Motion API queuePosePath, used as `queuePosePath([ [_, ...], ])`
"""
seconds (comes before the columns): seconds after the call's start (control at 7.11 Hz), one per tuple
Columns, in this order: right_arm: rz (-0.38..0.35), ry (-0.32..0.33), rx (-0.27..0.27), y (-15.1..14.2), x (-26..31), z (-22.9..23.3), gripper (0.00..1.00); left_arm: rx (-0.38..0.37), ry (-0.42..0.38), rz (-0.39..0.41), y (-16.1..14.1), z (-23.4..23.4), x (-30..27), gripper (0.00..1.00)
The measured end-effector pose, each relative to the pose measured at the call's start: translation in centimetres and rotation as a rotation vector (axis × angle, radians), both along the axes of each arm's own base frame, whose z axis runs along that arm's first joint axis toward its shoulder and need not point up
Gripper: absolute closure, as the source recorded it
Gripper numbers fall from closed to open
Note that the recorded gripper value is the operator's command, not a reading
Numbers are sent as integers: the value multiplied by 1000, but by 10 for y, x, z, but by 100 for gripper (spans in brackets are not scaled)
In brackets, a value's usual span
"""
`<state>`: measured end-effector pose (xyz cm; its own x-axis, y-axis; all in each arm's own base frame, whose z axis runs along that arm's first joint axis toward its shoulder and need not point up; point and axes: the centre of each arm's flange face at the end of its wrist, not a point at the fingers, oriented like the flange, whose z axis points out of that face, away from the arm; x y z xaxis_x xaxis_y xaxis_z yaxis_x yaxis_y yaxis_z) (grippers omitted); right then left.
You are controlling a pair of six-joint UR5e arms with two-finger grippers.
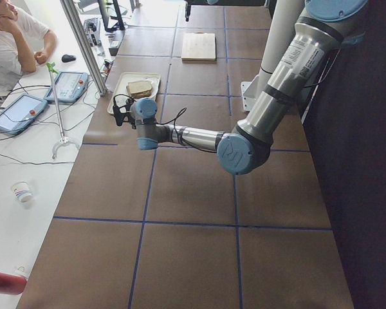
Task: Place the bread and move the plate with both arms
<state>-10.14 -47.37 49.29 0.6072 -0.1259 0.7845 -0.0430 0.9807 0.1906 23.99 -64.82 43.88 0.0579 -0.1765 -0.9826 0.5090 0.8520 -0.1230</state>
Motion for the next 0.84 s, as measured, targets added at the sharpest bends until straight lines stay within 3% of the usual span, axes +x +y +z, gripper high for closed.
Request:
queuePosePath([
  [0.42, -19, 79, -18, -8, 35, 21, 0, 180, -342, 43, 6, 97, -125, 25],
  [0.84, -15, 96, -35, -5, 56, 37, 1, 273, -674, 184, 10, 165, -217, 25],
])
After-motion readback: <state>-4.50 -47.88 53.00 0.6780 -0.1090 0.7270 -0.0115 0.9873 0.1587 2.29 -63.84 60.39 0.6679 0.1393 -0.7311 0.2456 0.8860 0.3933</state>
